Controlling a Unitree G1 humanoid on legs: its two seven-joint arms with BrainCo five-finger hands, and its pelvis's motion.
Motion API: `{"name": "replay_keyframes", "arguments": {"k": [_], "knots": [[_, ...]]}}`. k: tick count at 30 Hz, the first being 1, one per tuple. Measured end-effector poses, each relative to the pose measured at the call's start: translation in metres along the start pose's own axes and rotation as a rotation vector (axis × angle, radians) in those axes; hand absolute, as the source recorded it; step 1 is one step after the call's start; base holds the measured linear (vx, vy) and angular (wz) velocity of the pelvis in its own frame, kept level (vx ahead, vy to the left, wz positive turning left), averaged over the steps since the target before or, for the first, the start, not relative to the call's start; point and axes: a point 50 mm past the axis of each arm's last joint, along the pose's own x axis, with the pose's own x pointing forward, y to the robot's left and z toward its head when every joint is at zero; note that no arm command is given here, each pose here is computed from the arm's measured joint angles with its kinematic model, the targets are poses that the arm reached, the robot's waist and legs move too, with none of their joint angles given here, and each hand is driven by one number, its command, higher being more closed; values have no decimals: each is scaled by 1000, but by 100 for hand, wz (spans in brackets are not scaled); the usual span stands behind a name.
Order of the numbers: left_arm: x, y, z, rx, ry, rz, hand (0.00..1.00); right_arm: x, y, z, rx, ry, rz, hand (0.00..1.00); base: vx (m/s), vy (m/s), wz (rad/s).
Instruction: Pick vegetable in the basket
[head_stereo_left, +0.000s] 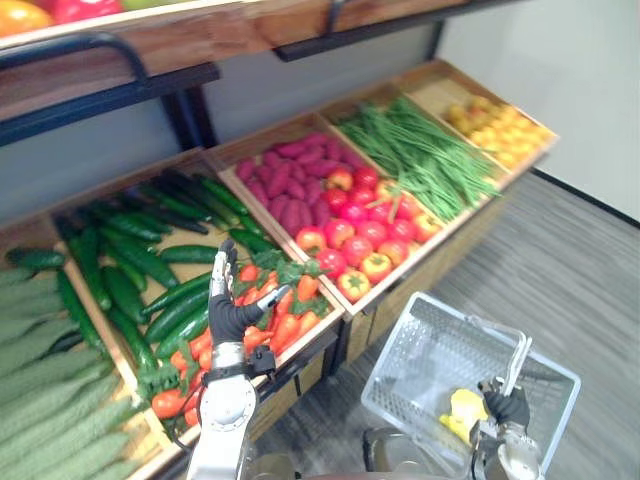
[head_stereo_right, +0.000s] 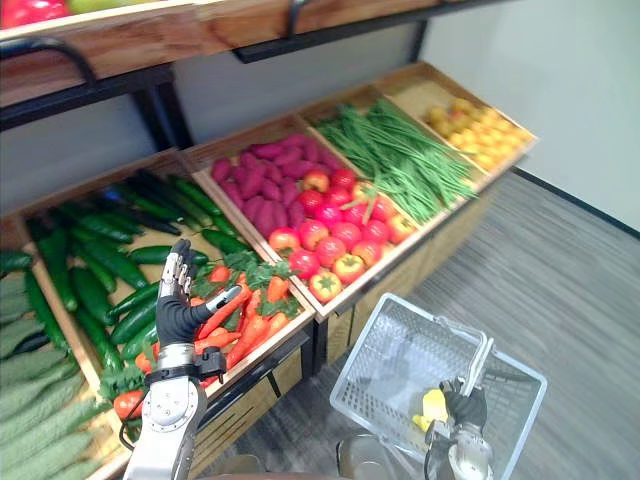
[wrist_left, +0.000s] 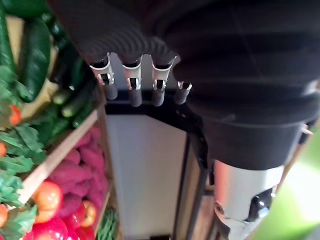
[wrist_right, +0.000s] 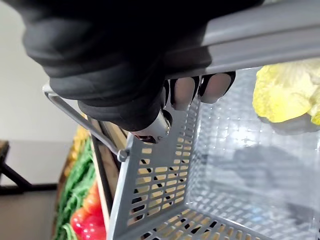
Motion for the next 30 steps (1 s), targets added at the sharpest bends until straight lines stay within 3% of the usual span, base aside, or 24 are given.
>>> {"name": "replay_keyframes", "arguments": {"k": [9, 12, 19, 30], "knots": [[-1, 2, -1, 8, 6, -2, 0, -12, -27, -36, 117, 145, -140, 100, -29, -88, 82], [0, 7, -1, 77, -10, -9, 0, -13, -30, -43, 134, 178, -155, 100, -53, 105, 31], [8, 24, -4, 312, -46, -77, 0, -12, -37, -51, 151, 210, -175, 100, 22, 48, 18], [34, 55, -53, 946, 48, -289, 0, 3, -26, -44, 93, 198, -94, 100, 14, -12, -3]]}}
